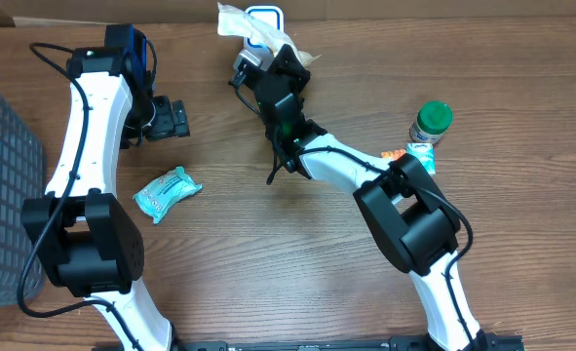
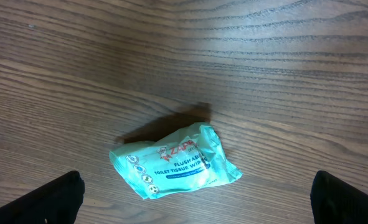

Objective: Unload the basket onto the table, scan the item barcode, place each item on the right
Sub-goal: 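Hold the mushroom bag in front of the scanner window, then carry the mushroom bag right and set it beside the jar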

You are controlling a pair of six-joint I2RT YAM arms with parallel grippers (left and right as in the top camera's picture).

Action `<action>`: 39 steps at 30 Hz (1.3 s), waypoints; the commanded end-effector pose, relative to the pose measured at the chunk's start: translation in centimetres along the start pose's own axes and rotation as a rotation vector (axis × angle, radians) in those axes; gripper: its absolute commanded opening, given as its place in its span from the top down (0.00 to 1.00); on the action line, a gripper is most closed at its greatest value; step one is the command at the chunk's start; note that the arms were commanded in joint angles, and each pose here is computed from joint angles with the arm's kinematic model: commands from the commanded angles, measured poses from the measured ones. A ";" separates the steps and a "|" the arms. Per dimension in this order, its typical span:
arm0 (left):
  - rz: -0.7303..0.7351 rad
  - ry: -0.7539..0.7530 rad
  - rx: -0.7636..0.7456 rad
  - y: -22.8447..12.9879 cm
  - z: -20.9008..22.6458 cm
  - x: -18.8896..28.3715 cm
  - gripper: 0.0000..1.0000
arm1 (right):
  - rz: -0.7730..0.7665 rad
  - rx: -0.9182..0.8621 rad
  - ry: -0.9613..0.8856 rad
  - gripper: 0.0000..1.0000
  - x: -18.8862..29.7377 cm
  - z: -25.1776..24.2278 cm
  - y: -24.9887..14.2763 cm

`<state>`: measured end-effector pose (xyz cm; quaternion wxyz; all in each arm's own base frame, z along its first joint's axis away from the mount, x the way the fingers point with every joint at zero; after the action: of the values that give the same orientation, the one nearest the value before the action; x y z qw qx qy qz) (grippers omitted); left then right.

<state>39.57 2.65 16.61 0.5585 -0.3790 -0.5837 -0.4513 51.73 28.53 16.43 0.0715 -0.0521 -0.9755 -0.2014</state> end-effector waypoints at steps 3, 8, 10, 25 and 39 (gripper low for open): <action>0.006 0.011 0.002 0.0 0.1 -0.4 0.00 | -0.024 -0.253 -0.071 0.96 3.7 -11.0 1.8; 0.006 0.011 0.002 0.0 0.1 -0.4 0.00 | -0.010 -0.544 0.165 0.96 9.1 -14.6 1.0; 0.006 0.011 0.002 0.0 0.1 -0.4 0.00 | 0.001 -0.700 0.269 0.96 11.4 -15.8 0.4; 0.006 0.011 0.002 0.0 0.1 -0.4 0.00 | 0.585 -1.454 0.535 0.96 18.3 -22.1 -18.7; 0.006 0.011 0.002 0.0 0.1 -0.4 0.00 | 1.124 -1.618 0.498 0.96 14.8 -12.9 -34.2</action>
<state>39.57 2.64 16.59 0.5586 -0.3791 -0.5835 -0.4515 34.58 -7.38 19.56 0.2786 -0.4836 -0.3603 -0.7474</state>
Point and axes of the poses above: each gripper's point midway between its finger pads, its own x axis back along the fingers, its own z axis along the line the jaws close on, y = z × x, the point moved 4 cm from there along x, back along the fingers, and after that the axes turned 3 degrees about x, right-handed, at the moved point
